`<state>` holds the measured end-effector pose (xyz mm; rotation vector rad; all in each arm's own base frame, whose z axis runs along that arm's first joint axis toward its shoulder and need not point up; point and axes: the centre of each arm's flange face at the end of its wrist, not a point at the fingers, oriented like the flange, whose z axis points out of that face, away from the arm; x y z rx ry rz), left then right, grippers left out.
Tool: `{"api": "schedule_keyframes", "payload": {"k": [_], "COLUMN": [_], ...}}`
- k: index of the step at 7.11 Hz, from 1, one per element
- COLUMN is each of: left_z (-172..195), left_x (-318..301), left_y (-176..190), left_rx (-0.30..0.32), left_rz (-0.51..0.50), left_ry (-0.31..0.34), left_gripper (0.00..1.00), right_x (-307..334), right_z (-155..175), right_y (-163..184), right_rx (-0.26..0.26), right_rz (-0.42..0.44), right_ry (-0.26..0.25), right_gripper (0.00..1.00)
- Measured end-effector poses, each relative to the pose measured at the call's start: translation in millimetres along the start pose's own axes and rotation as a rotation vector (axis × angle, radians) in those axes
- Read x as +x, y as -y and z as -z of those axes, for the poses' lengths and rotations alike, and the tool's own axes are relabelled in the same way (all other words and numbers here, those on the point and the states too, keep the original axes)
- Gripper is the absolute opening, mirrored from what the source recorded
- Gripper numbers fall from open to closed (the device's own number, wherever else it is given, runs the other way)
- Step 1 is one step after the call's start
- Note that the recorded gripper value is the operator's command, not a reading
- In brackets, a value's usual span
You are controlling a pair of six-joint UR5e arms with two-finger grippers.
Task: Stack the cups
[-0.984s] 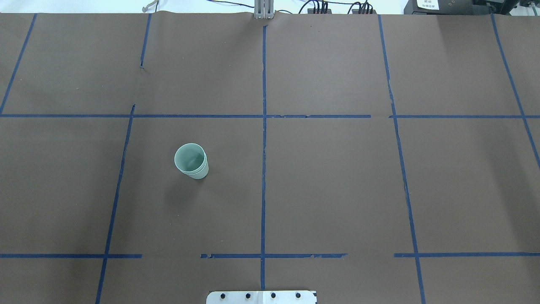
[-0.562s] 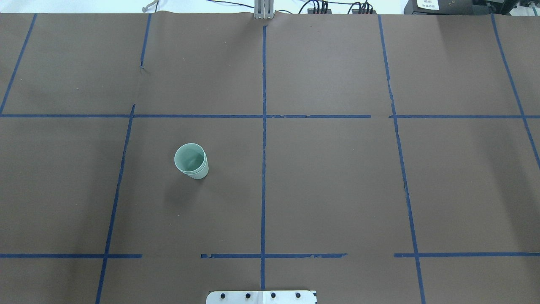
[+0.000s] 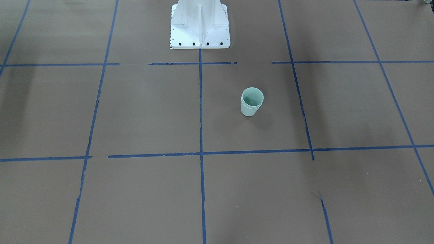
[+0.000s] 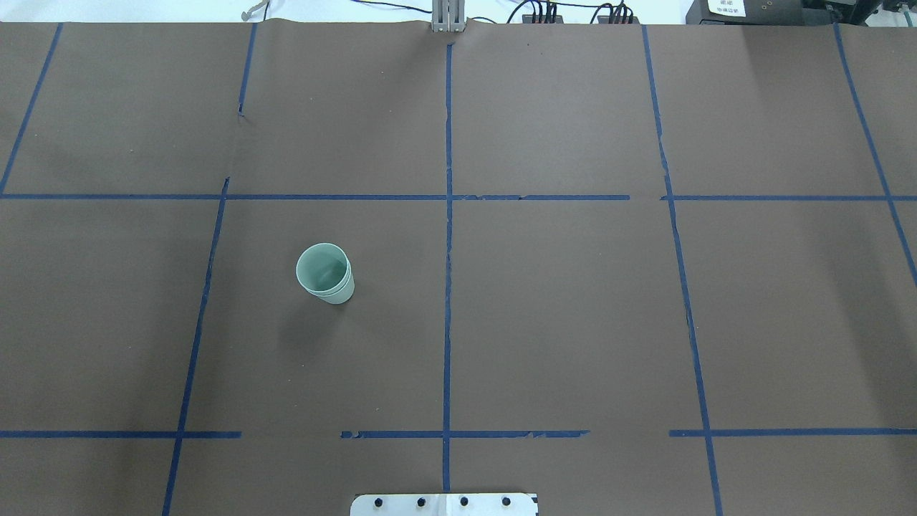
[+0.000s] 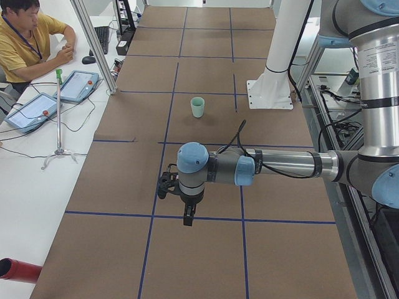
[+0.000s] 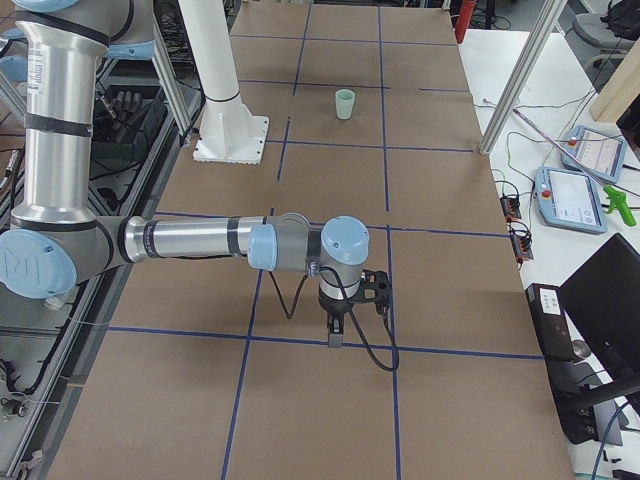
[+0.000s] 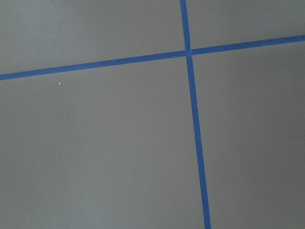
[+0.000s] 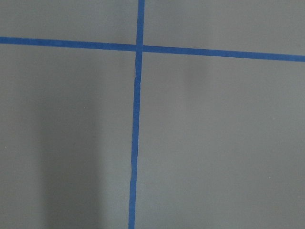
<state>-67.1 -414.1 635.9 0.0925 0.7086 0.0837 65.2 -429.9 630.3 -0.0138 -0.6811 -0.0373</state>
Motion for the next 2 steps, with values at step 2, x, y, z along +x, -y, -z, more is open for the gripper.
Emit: {"api": "schedule_keyframes", "payload": {"k": [2], "left_z": [2.2], "left_x": [2.4], "left_y": [0.4], "left_rx": [0.005], "left_rz": [-0.004], "left_ry": [-0.004], "left_gripper": [1.00], "right_x": [0.0], "right_z": [0.0], "right_y": [0.0], "right_rx": [0.000], "right_rz": [0.000], "right_ry": [0.000], "right_gripper": [1.00]}}
